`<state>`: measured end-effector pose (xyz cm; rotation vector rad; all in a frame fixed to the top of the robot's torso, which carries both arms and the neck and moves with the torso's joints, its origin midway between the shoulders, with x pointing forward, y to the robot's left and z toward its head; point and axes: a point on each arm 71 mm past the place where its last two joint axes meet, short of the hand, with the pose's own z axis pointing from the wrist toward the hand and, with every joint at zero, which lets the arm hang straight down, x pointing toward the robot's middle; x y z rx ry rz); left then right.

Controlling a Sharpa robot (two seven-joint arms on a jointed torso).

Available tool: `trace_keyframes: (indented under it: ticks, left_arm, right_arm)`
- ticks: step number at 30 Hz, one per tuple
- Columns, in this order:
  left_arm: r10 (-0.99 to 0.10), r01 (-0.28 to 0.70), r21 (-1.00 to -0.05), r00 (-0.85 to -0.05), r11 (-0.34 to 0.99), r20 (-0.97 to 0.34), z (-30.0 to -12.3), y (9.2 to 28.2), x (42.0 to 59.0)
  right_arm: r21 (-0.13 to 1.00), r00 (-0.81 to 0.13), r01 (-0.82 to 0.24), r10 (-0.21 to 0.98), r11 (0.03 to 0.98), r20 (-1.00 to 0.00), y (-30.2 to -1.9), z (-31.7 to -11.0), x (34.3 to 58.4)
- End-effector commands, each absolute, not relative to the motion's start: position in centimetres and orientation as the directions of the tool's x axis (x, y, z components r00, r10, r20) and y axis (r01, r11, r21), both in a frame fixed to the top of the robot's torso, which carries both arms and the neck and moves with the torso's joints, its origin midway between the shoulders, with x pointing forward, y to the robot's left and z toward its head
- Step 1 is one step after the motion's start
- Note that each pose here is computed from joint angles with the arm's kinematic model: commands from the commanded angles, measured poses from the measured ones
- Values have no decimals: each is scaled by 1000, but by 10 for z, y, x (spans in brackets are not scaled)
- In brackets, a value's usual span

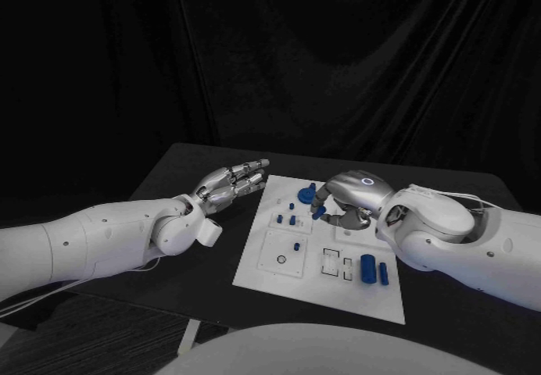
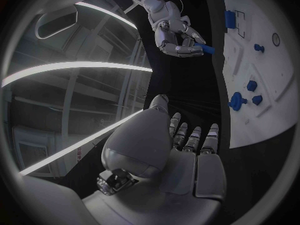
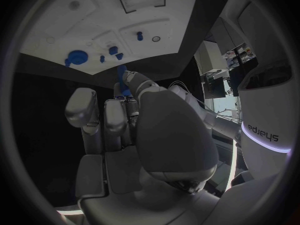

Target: Assemble the parts on the task board

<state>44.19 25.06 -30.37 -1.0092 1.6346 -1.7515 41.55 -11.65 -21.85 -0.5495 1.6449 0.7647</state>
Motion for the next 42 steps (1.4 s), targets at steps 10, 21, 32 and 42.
trace_keyframes:
  ticks: [10, 21, 32, 42]
  left_arm:
    - [-797, -100, -985, -579, -143, 174, -303, 249, 441]
    - [-796, -107, -984, -580, -139, 175, -303, 248, 440]
    - [-800, -98, -985, -576, -140, 171, -303, 248, 441]
    - [-798, -100, -985, -578, -141, 173, -303, 248, 440]
  right_arm:
    - [125, -213, -825, -99, 551, -972, -49, -247, 392]
    - [89, -215, -851, -189, 518, -958, -23, -271, 385]
    - [74, -226, -854, -238, 515, -945, -16, -279, 384]
    - [70, -239, -853, -268, 517, -933, -15, -284, 385]
